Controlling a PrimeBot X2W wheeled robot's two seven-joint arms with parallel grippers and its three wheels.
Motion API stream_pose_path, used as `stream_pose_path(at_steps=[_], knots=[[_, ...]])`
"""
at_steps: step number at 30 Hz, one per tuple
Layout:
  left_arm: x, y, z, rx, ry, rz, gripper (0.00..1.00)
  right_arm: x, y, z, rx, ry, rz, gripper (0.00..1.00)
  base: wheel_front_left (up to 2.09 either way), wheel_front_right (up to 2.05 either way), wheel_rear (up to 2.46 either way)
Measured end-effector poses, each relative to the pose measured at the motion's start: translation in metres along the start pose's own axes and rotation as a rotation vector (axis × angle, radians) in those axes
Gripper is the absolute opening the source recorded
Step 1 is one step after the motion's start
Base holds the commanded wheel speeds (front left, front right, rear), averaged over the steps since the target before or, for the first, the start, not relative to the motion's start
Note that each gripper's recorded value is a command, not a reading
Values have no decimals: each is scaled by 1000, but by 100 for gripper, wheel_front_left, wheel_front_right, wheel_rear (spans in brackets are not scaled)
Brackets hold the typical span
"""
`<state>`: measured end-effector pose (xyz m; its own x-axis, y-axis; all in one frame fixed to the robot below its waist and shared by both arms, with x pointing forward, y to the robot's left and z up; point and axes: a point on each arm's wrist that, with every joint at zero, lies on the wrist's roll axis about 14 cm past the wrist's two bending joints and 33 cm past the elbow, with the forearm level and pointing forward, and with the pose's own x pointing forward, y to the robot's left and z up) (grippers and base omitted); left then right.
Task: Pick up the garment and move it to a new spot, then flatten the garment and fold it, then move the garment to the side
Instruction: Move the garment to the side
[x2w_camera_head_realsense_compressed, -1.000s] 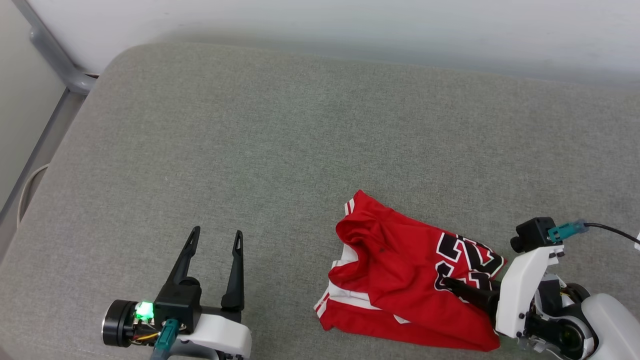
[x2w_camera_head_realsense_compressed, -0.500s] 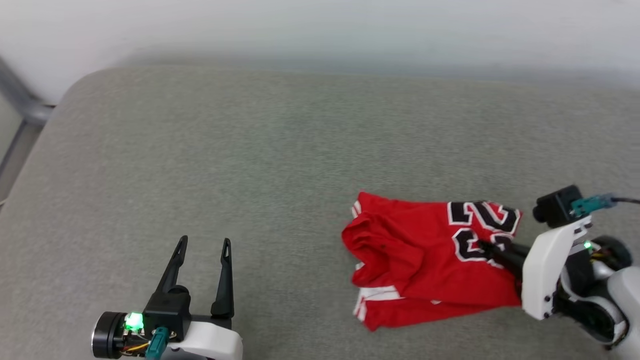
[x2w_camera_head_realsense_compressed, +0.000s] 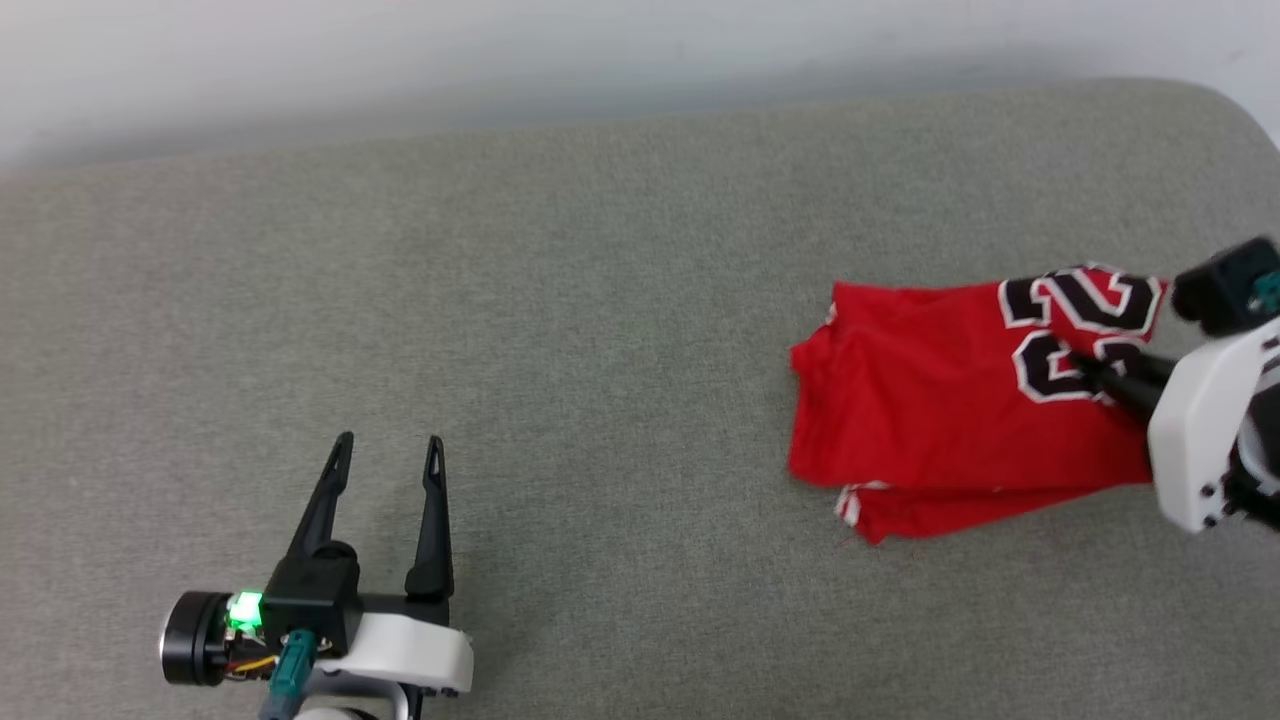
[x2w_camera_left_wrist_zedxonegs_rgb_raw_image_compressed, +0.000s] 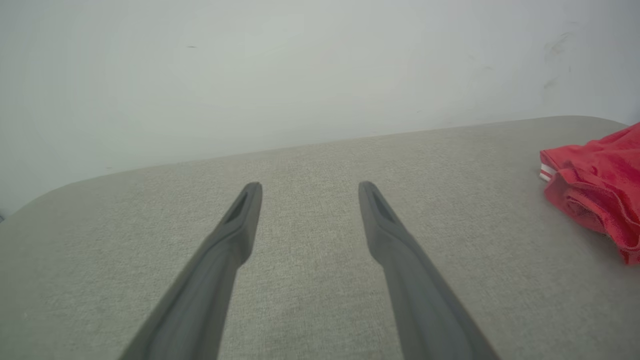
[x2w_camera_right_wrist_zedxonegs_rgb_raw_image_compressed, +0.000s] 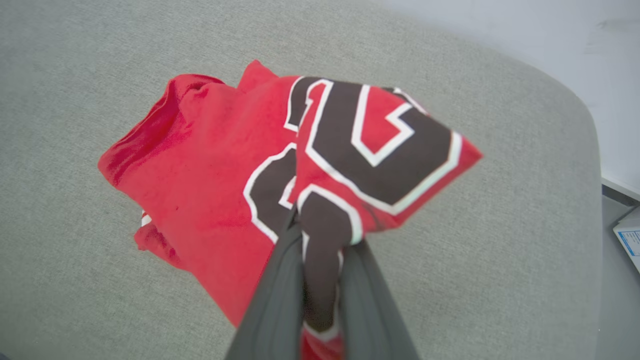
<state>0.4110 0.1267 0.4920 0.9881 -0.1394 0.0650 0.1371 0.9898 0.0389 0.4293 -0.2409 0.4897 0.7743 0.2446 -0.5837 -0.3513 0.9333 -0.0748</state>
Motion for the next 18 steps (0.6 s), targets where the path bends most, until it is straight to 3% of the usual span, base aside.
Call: stream_pose_path(at_steps=[11, 18], knots=[[35, -2, -20, 11, 10, -44, 100, 5, -109, -34, -66, 250, -254, 0, 0, 0, 0], [46, 7, -33, 13, 26, -29, 100, 10, -160, -47, -35, 331, -376, 0, 0, 0, 0]])
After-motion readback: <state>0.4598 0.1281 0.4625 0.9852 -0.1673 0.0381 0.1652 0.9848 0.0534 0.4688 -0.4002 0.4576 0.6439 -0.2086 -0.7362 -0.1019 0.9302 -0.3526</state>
